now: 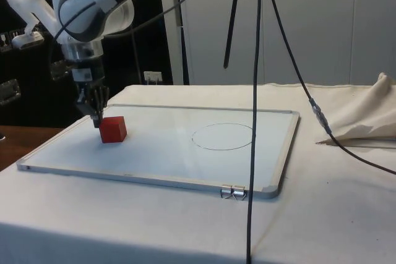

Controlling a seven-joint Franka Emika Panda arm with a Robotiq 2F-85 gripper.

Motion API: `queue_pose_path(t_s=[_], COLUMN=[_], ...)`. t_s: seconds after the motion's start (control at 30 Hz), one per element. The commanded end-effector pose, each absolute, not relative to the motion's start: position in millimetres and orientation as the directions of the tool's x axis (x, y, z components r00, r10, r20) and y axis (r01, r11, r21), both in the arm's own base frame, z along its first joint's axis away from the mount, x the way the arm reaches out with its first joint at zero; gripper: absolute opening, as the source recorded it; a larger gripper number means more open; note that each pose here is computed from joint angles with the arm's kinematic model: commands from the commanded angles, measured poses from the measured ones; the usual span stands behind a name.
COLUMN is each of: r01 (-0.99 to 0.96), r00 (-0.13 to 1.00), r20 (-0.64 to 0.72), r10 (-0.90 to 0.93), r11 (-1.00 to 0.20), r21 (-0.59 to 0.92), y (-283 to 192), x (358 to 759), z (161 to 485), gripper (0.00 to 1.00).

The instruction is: Push the cube into the marked area.

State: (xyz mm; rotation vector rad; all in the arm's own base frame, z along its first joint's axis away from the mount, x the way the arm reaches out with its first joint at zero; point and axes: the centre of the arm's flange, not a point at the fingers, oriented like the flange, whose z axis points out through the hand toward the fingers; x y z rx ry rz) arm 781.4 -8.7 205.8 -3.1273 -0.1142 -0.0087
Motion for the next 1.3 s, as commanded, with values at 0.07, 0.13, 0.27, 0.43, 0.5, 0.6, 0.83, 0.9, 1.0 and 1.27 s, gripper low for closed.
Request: queue_pose_path(t_s=[0.07,0.13,0.27,0.43,0.5,0.6,0.83,0.9,1.0,1.27], r01=[0.074,0.073,0.072,0.073,0.073,0.072,0.07,0.067,0.067,0.072], r00=[0.997,0.997,0.997,0.997,0.997,0.997,0.993,0.992,0.99,0.985], r20=[0.006,0.004,-0.001,-0.016,-0.021,-0.037,-0.09,-0.105,-0.121,-0.154], r10=[0.074,0.073,0.072,0.073,0.073,0.074,0.074,0.073,0.074,0.083], r11=[-0.997,-0.997,-0.997,-0.997,-0.997,-0.997,-0.996,-0.996,-0.996,-0.995], r21=[-0.014,-0.014,-0.014,-0.026,-0.028,-0.034,-0.053,-0.058,-0.063,-0.076], y=[-10.7,-10.4,-10.4,-5.9,-6.1,-5.2,-4.6,-5.3,-4.3,3.6], x=[776.2,775.8,775.0,771.2,770.2,767.2,757.5,754.4,751.1,741.5], z=[208.3,210.1,211.3,210.5,210.6,209.2,206.2,204.9,204.7,203.8], gripper=[0.0,0.0,0.0,0.0,0.0,0.0,0.0,0.0,0.0,0.0])
